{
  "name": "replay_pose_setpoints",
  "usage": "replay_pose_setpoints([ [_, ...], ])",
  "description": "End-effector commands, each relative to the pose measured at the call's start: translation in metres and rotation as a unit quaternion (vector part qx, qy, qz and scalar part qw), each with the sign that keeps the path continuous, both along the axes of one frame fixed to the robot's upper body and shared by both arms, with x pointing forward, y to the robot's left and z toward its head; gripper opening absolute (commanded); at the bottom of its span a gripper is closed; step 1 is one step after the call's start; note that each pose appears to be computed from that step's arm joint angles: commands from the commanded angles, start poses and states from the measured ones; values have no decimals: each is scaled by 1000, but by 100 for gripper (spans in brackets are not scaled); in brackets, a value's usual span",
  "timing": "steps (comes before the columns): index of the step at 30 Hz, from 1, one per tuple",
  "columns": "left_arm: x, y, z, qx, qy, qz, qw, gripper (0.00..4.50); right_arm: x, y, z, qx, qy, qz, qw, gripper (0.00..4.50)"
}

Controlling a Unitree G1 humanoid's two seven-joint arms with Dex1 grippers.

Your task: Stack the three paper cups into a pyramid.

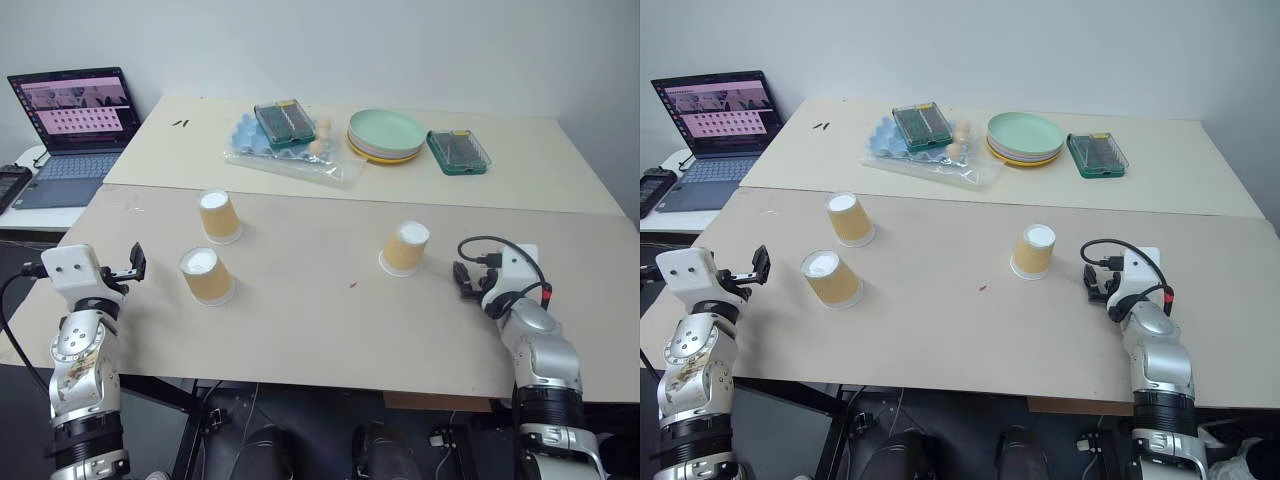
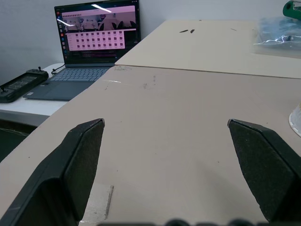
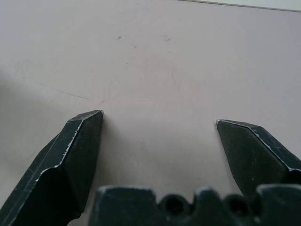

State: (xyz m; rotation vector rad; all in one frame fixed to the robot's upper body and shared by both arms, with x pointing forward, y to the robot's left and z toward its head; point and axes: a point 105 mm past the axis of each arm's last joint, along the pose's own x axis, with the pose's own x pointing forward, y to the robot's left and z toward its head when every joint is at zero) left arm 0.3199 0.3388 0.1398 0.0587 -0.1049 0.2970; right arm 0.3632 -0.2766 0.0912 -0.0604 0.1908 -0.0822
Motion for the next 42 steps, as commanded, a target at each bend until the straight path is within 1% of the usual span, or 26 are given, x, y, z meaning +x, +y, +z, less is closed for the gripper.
replay_pose_setpoints([
  [1,4,-3,11,3,-17,-12,1000,450,2,-10,19,-14,-33,-22,999,444],
  [2,4,-5,9,4,-12,-23,1000,450,8,-15,51,6,-82,-27,996,444],
  [3,4,-6,8,5,-8,-32,999,450,11,-18,75,21,-119,-28,992,444],
  [4,3,-6,6,5,-4,-40,999,450,13,-12,104,46,-163,-6,986,444],
  [6,-1,-7,5,8,2,-52,999,450,13,18,157,94,-236,85,963,444],
  [7,-4,-7,2,13,11,-61,998,450,5,52,194,117,-275,182,937,444],
  [8,-6,-7,0,16,17,-67,997,450,-5,74,216,125,-295,249,914,444],
  [9,-10,-7,-2,20,25,-75,997,450,-23,108,234,121,-300,348,880,444],
  [10,-13,-6,-4,26,32,-84,996,450,-41,139,242,108,-290,438,844,444],
  [11,-16,-6,-5,29,37,-91,995,450,-53,155,242,99,-276,489,821,444],
  [12,-19,-5,-5,36,44,-99,993,450,-66,175,236,81,-248,547,795,444],
  [14,-23,-4,-4,45,53,-110,992,450,-77,193,224,58,-212,599,770,444],
  [17,-30,-3,-3,69,74,-140,985,450,-93,219,196,21,-145,668,730,444],
  [18,-36,-10,-1,84,91,-184,975,450,-95,226,175,-11,-111,684,721,444],
  [19,-42,-23,0,95,113,-244,959,450,-94,230,157,-31,-85,691,717,444],
  [20,-48,-38,0,111,133,-303,937,450,-94,233,145,-40,-71,694,715,444],
  [21,-52,-47,0,121,148,-341,920,450,-94,235,139,-44,-65,696,714,444],
  [24,-54,-68,-3,134,170,-418,882,450,-90,236,138,-41,-75,688,721,444],
  [26,-49,-78,-4,147,176,-446,865,450,-88,236,138,-39,-79,681,727,444],
  [31,-23,-91,0,157,161,-474,851,450,-88,233,138,-35,-83,667,739,444],
  [35,-6,-103,1,166,150,-493,841,450,-89,231,138,-31,-85,658,748,444],
  [38,3,-113,4,168,136,-505,836,450,-90,230,138,-32,-85,653,752,444],
  [42,10,-126,9,165,118,-520,830,450,-89,228,137,-35,-84,645,759,444],
])
